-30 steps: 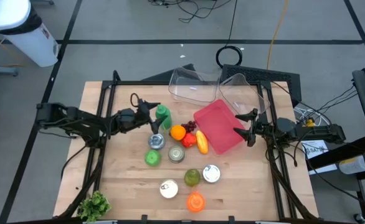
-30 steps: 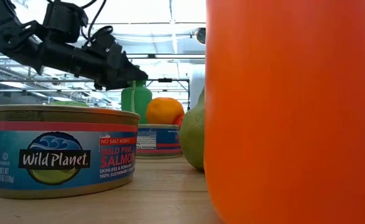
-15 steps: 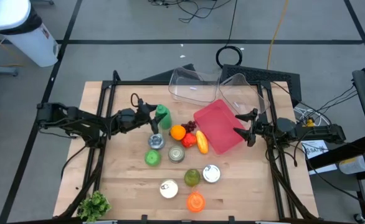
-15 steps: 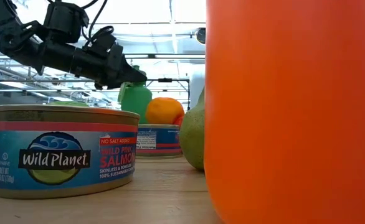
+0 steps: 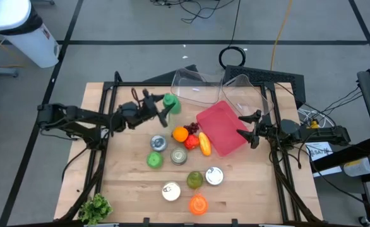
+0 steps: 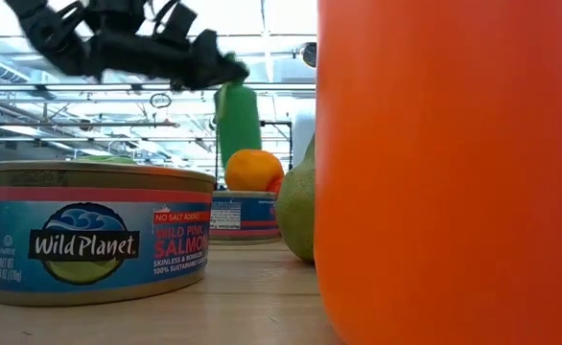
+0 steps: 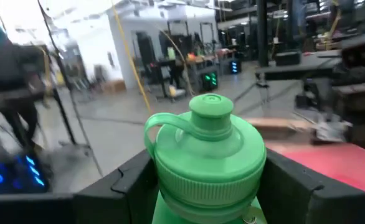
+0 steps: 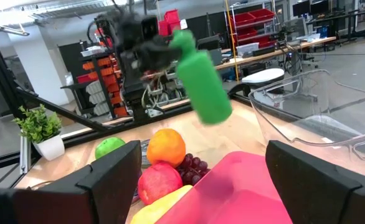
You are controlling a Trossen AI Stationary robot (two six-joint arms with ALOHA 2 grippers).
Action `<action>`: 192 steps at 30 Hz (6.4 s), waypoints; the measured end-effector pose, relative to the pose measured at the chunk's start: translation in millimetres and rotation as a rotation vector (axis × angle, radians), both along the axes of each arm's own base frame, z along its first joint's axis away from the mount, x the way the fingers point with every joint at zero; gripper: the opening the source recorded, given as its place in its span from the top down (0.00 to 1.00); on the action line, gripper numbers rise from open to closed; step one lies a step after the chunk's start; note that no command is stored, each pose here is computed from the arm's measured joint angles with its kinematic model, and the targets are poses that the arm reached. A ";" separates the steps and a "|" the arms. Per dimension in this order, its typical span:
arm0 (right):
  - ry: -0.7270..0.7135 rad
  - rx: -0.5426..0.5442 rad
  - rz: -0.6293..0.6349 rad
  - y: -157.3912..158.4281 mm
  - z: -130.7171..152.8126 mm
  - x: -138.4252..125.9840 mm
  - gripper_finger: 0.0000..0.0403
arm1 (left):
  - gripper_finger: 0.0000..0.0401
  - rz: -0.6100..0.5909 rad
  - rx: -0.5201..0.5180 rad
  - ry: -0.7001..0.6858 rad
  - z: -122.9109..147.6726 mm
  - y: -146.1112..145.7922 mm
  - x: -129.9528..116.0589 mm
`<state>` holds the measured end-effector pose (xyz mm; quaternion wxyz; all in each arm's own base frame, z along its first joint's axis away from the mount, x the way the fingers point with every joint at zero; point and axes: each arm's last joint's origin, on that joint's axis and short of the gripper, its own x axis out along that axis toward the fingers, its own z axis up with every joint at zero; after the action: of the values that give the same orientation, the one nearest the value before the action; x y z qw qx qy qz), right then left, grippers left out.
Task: Pick & Place Food Item
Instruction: Put the green water bottle into the left transparent bin
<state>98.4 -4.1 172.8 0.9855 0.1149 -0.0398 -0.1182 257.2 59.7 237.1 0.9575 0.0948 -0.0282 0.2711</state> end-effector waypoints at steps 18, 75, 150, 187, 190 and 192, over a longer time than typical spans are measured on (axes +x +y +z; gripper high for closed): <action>-0.001 0.000 0.000 0.0 0.2 0.0 0.19 | 0.42 0.119 0.018 0.101 21.5 107.7 30.2; 0.000 0.000 0.000 0.0 0.1 0.0 0.19 | 0.42 -0.022 -0.269 -0.109 -14.0 95.2 112.1; 0.000 0.000 0.001 0.0 0.0 0.0 0.19 | 0.42 -0.002 -0.216 -0.072 -23.7 149.1 195.8; 0.000 0.000 0.000 0.0 0.0 0.0 0.19 | 0.42 0.069 -0.180 0.056 -45.9 165.5 56.3; 0.000 0.000 0.000 0.0 0.1 0.0 0.19 | 0.42 0.076 -0.192 0.075 -53.1 166.8 57.3; 0.000 0.000 0.000 0.0 0.1 0.0 0.19 | 0.42 0.079 -0.198 0.086 -56.6 167.2 57.7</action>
<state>98.4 -4.1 172.9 0.9855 0.1151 -0.0399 -0.1181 315.0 226.9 180.5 0.9510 0.0122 0.0436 0.3059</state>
